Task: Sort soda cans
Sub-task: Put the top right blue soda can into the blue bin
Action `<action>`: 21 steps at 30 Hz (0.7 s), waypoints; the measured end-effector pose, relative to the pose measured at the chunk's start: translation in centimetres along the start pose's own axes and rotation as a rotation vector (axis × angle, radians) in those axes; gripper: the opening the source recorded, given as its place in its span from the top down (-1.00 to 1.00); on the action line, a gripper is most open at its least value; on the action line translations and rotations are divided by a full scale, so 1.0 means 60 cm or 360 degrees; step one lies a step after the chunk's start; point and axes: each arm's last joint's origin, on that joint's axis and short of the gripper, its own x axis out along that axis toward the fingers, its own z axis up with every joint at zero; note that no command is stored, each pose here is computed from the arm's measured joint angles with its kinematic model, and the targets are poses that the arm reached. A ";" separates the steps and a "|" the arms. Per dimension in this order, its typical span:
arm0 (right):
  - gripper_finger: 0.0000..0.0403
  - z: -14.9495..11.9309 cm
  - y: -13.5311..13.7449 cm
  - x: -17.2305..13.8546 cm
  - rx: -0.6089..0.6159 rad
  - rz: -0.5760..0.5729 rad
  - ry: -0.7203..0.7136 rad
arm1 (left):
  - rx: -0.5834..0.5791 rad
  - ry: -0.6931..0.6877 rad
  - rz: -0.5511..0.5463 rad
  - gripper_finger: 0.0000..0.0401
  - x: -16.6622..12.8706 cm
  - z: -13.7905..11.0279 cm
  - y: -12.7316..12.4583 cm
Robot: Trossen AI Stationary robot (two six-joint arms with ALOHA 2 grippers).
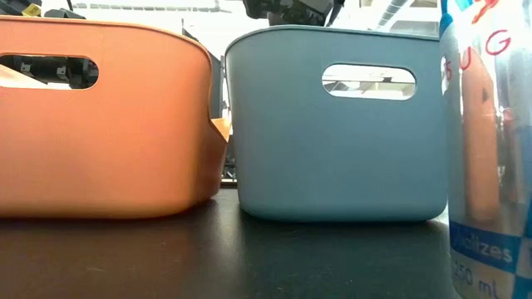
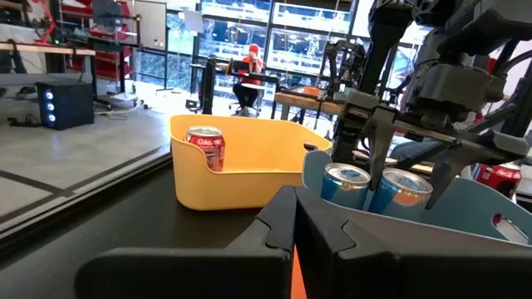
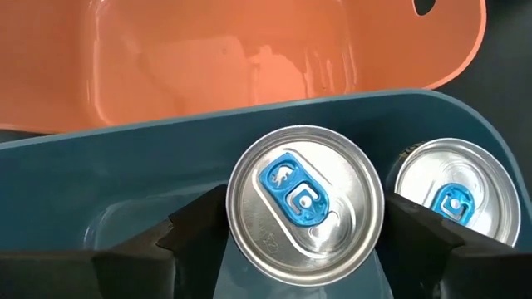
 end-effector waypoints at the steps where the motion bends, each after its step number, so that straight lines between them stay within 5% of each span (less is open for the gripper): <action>1: -0.47 0.001 0.000 0.000 -0.0002 0.0001 -0.0005 | 0.0000 0.0000 0.0000 1.00 0.000 0.000 0.000; 21: -0.59 0.014 0.009 -0.015 -0.0111 0.0017 -0.0069 | 0.0000 0.0001 0.0000 1.00 0.000 0.000 0.000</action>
